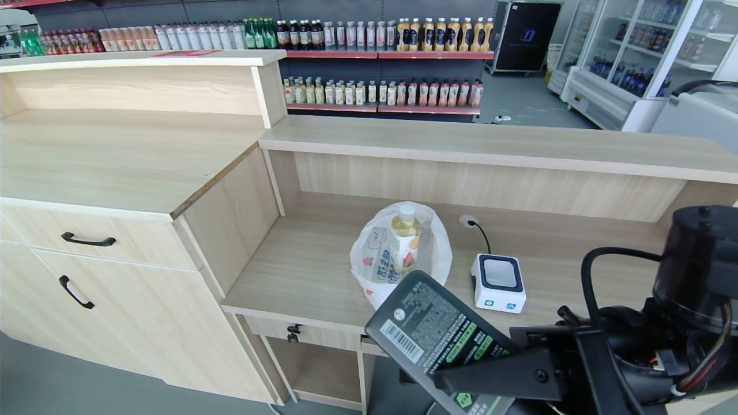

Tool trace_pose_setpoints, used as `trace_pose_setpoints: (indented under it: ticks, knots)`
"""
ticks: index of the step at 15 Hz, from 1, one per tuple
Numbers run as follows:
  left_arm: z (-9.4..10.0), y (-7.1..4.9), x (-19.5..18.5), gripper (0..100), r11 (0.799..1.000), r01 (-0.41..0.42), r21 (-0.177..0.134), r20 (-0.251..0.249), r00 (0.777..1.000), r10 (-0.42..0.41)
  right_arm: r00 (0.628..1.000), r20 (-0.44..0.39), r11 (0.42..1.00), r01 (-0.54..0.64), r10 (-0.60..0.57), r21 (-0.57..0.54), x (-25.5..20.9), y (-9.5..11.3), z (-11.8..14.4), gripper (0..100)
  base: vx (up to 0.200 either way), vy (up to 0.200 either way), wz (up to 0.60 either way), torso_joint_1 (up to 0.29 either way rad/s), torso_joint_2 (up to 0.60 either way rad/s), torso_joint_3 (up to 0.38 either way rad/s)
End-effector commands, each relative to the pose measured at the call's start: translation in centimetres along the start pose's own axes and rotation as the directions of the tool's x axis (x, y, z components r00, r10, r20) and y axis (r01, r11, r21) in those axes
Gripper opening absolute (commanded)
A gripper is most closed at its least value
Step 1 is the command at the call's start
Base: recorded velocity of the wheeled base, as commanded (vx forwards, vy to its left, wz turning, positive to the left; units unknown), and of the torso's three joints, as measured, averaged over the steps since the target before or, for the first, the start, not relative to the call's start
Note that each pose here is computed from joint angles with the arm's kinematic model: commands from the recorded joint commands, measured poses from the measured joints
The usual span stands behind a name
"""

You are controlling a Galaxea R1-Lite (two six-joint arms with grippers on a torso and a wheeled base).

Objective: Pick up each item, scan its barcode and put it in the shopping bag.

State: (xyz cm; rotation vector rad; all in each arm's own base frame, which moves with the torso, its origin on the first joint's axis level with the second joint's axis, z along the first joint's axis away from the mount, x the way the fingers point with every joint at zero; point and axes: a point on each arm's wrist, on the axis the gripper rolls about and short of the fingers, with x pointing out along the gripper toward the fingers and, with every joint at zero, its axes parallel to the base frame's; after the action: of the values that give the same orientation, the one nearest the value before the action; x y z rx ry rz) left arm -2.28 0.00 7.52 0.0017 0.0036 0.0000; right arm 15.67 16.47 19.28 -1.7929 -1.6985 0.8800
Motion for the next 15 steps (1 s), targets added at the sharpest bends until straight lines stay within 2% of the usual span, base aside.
trace_pose_setpoints:
  ticks: [1,8,11,12,13,14,15]
  knots:
    - [0.0,0.0,0.0,100,1.0,0.0,0.0,0.001,1.0,0.0,1.0,-0.004,1.0,0.006,-0.006,-0.008,-0.2,-0.3,0.0,0,0.0,0.0,0.0,0.0,0.0,0.0]
    - [0.0,0.0,0.0,100,1.0,0.0,0.0,0.001,1.0,0.0,1.0,0.0,1.0,0.003,-0.003,-0.007,-0.7,-0.8,0.2,0,0.0,0.0,0.0,0.0,0.0,0.0]
    - [0.0,0.0,0.0,100,1.0,0.0,0.0,0.001,1.0,0.0,0.999,0.007,0.999,-0.049,0.048,0.017,-1.8,-0.7,0.4,0,0.0,0.0,0.0,0.0,0.0,0.0]
    - [0.0,0.0,0.0,100,1.0,0.0,0.0,0.001,1.0,0.0,0.997,-0.02,0.997,-0.072,0.073,0.04,-2.3,-0.4,0.1,0,0.0,0.0,0.0,0.0,0.0,0.0]
    - [0.0,0.0,0.0,100,1.0,0.0,0.0,0.001,1.0,0.0,0.985,-0.107,0.98,-0.116,0.134,0.163,-3.9,0.2,-1.2,0,0.0,0.0,0.0,0.0,0.0,0.0]
    - [0.0,0.0,0.0,100,1.0,0.0,0.0,0.001,1.0,0.0,0.958,-0.202,0.949,-0.144,0.205,0.28,-5.9,0.5,-2.0,0,0.0,0.0,0.0,0.0,0.0,0.0]
    - [0.0,0.0,0.0,100,1.0,0.0,0.0,0.001,1.0,0.0,0.764,-0.476,0.804,-0.091,0.435,0.587,-11.8,0.5,-2.7,0,0.0,0.0,0.0,0.0,0.0,0.0]
